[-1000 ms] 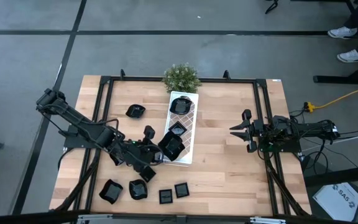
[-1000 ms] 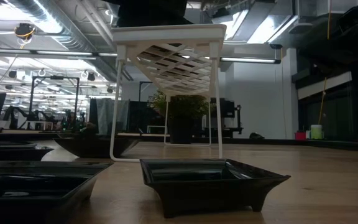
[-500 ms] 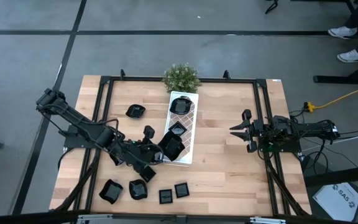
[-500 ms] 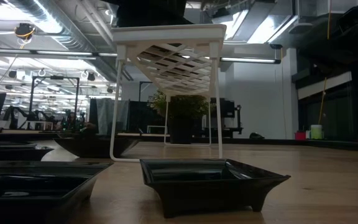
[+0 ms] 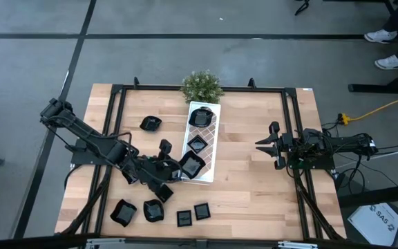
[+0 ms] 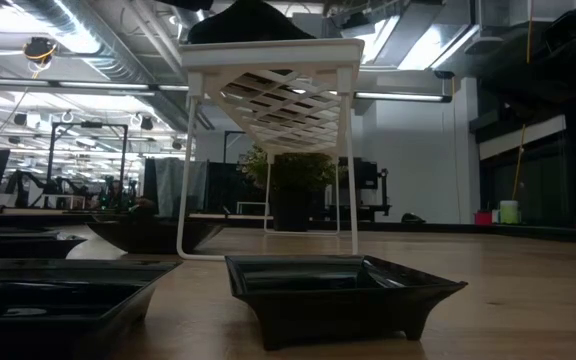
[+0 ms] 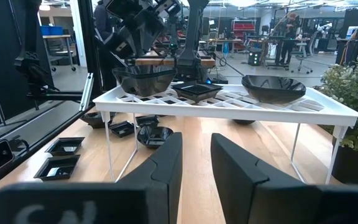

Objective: Pick & Place Mini shaped plates
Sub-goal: Stack the top leaf shaped plate on top of the leaf shaped plate on the shelf

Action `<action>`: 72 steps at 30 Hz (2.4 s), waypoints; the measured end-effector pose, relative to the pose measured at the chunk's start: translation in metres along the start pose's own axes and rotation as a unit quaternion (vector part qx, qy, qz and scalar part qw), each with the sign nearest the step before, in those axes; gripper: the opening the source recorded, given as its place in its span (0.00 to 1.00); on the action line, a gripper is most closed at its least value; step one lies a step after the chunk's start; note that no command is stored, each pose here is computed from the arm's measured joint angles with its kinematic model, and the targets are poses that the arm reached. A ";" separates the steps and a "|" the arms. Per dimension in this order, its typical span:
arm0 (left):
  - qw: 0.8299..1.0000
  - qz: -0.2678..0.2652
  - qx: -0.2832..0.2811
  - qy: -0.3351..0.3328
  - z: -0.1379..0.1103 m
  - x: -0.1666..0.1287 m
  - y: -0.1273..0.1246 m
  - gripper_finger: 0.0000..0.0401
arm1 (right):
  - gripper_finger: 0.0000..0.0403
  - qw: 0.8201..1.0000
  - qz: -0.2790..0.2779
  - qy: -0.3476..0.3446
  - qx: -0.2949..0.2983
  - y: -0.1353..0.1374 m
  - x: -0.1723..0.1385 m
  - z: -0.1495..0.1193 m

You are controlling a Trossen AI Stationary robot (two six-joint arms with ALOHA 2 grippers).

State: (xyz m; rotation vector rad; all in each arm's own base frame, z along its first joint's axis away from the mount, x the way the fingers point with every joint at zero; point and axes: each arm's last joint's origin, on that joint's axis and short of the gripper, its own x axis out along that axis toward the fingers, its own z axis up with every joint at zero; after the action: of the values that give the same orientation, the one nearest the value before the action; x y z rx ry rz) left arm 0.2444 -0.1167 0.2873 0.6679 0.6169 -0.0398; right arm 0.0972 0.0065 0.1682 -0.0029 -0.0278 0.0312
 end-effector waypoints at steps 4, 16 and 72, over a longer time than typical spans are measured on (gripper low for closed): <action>1.000 0.005 -0.009 -0.006 0.001 -0.003 0.002 0.20 | 0.21 1.000 0.000 0.000 0.000 0.000 0.000 0.000; 0.989 -0.053 -0.128 -0.053 -0.004 -0.039 0.020 0.18 | 0.21 1.000 0.000 0.000 0.000 0.000 0.000 0.000; 0.789 0.090 -0.479 0.374 -0.155 0.010 0.087 0.18 | 0.21 1.000 0.000 0.000 0.000 0.000 0.000 0.000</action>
State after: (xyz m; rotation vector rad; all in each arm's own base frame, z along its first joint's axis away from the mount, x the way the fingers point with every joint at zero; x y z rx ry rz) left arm 0.1915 0.0456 0.2363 -0.3089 1.2019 0.7183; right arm 0.0972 0.0065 0.1682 -0.0029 -0.0281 0.0308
